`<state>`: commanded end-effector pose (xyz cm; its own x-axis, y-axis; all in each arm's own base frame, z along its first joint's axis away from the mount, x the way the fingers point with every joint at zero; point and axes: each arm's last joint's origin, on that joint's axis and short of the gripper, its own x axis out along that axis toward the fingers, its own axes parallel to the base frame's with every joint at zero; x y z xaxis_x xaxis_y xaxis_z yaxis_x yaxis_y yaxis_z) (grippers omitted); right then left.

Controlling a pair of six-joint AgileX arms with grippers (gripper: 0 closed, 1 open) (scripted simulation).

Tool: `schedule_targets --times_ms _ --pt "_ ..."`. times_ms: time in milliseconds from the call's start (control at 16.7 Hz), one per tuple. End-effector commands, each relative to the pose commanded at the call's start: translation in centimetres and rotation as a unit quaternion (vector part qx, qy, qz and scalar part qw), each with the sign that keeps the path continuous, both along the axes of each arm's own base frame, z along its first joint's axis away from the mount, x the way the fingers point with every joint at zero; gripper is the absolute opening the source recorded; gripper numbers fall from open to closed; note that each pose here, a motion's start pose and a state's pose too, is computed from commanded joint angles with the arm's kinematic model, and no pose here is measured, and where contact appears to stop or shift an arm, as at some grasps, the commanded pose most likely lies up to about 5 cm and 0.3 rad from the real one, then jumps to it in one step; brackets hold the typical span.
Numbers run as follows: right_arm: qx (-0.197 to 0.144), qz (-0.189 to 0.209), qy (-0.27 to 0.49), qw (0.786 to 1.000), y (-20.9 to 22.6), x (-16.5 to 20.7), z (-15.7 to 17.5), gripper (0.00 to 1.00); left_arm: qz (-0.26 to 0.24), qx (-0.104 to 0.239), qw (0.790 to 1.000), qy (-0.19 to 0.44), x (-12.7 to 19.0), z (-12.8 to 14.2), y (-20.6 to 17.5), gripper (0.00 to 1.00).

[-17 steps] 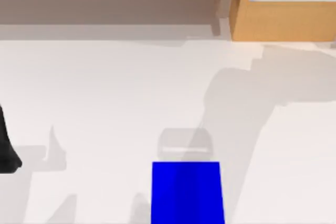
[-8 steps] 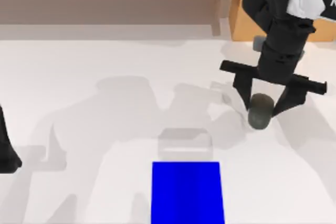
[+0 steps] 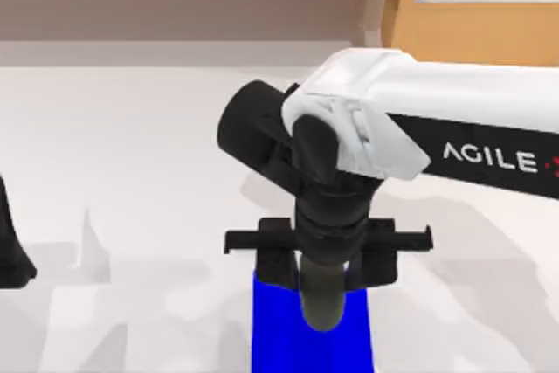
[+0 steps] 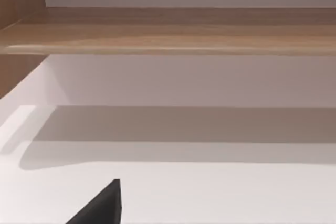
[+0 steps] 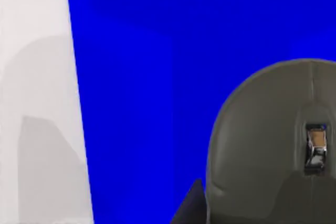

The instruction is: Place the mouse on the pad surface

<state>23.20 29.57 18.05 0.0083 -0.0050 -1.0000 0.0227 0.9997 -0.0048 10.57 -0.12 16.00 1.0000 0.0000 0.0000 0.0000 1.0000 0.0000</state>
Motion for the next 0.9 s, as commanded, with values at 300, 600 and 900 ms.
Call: schedule_targets --times_ms 300,600,900 --pt "0.004 0.005 -0.009 1.0 0.6 -0.9 0.4 0.0 0.0 0.0 1.0 0.0 0.0 0.0 0.0 1.0" --pt "0.011 0.004 -0.02 1.0 0.7 -0.8 0.6 0.0 0.0 0.0 1.0 0.0 0.0 0.0 0.0 1.0" --pt "0.038 0.018 -0.063 0.997 1.4 -0.8 1.6 0.0 0.0 0.0 1.0 0.0 0.0 0.0 0.0 1.0"
